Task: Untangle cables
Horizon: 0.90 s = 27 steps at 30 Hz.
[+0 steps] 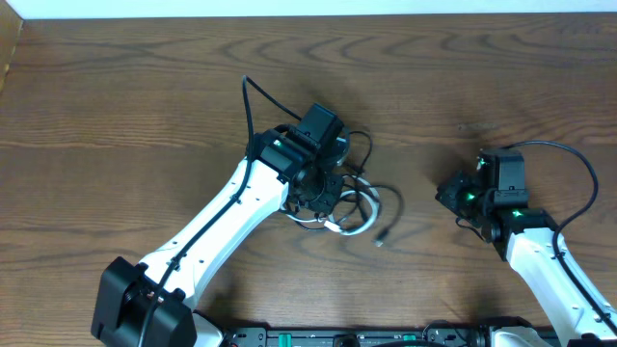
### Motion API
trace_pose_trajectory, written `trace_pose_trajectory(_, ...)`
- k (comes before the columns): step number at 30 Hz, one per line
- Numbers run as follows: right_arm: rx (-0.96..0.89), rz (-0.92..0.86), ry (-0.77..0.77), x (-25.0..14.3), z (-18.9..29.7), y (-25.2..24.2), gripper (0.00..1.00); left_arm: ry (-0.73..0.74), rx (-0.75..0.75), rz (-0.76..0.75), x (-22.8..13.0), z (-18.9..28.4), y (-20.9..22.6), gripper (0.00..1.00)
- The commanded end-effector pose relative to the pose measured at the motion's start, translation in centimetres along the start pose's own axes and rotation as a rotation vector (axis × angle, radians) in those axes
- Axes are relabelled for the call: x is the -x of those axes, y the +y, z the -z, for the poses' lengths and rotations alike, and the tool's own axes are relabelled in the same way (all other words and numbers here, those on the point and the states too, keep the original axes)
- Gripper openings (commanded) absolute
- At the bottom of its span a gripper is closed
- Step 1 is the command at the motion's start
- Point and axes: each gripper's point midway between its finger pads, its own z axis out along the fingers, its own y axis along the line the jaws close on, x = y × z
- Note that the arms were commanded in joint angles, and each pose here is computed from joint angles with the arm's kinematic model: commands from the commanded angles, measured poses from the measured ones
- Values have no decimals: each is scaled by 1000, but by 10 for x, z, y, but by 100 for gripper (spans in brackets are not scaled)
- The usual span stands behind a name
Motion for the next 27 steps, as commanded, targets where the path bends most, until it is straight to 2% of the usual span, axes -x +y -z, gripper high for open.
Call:
trace_pose_trajectory(1, 19, 62, 18, -1, 1, 4, 8, -19, 25, -10, 4, 3, 4, 7)
trace_pose_trajectory(3, 75, 110, 64, -10, 2, 13, 13, -24, 24, -11, 6, 3, 4, 7)
trace_pose_trajectory(4, 103, 131, 86, -14, 2, 18, 18, -27, 23, -12, 7, 3, 4, 7)
trace_pose_trajectory(5, 139, 161, 111, -19, 3, 23, 28, -33, 22, -13, 8, 3, 3, 7)
trace_pose_trajectory(9, 256, 272, 191, -39, 9, 42, 47, -51, -19, -19, 13, 3, -4, 7)
trace_pose_trajectory(12, 288, 328, 227, -50, 10, 48, 50, -74, -150, -64, 19, 6, -28, 7)
trace_pose_trajectory(16, 225, 325, 222, -51, 7, 37, 51, -139, -325, -175, 30, 21, -58, 7)
trace_pose_trajectory(20, 160, 318, 214, -49, 5, 25, 51, -251, -329, -196, 48, 46, -54, 8)
trace_pose_trajectory(27, 136, 315, 212, -49, 5, 21, 51, -573, -285, -175, 81, 128, -20, 7)
